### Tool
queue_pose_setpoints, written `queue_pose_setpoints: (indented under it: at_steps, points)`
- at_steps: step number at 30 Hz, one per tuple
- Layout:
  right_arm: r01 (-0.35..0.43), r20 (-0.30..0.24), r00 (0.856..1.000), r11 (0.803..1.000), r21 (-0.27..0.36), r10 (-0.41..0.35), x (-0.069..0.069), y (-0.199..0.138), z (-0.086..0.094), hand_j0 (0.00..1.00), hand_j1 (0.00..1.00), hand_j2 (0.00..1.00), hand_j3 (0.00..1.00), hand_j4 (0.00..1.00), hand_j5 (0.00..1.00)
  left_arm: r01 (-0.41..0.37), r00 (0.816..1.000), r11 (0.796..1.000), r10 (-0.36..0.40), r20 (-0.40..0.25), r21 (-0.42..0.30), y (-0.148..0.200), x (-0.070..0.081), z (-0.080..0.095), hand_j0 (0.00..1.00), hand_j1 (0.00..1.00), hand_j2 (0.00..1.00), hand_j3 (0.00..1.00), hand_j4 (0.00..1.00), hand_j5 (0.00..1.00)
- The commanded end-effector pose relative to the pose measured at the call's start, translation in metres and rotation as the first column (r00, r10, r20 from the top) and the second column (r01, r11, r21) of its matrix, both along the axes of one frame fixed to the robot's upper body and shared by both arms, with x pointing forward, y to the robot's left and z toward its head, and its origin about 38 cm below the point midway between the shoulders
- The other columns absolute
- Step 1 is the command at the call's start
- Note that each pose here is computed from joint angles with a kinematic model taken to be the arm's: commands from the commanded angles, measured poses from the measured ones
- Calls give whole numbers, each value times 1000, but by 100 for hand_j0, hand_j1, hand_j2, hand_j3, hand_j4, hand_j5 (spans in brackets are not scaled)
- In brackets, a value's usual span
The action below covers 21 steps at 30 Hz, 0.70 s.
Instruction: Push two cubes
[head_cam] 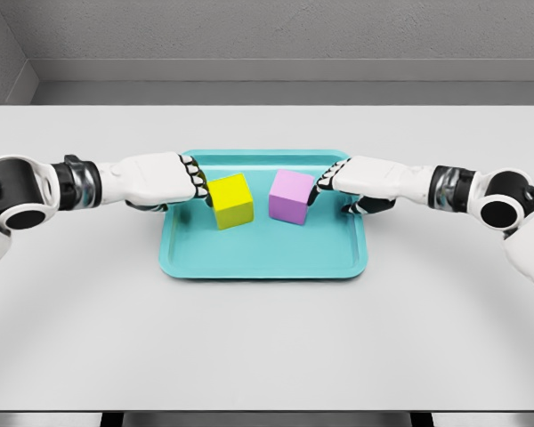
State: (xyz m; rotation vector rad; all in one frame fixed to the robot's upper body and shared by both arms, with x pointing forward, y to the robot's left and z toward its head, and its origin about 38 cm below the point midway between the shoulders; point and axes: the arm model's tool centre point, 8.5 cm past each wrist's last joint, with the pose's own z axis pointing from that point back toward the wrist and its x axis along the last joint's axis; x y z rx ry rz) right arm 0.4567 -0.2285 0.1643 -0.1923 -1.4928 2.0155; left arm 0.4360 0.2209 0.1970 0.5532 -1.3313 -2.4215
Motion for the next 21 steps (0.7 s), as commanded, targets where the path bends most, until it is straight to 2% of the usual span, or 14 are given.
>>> queue_pose_setpoints:
  at_steps: [1, 5, 16, 21]
  points:
    - [7, -8, 1000, 1000, 4, -7, 2, -1, -1, 70, 70, 70, 70, 70, 70, 20, 1000, 1000, -20, 0, 8, -6, -1, -2, 81, 81, 81, 81, 81, 81]
    - [8, -6, 1000, 1000, 4, -8, 3, 0, 0, 69, 69, 69, 69, 69, 69, 28, 1000, 1000, -28, 4, 5, -12, 0, 0, 80, 80, 80, 80, 80, 80]
    - [73, -18, 997, 997, -26, -73, 18, -20, 0, 69, 69, 69, 69, 69, 69, 30, 1000, 1000, -30, 3, 6, -15, 0, -1, 80, 80, 80, 80, 80, 80]
    - [61, -16, 998, 998, -26, -62, 20, -11, -2, 69, 69, 69, 69, 69, 69, 31, 1000, 1000, -31, 1, 5, -15, 0, -1, 81, 81, 81, 81, 81, 81]
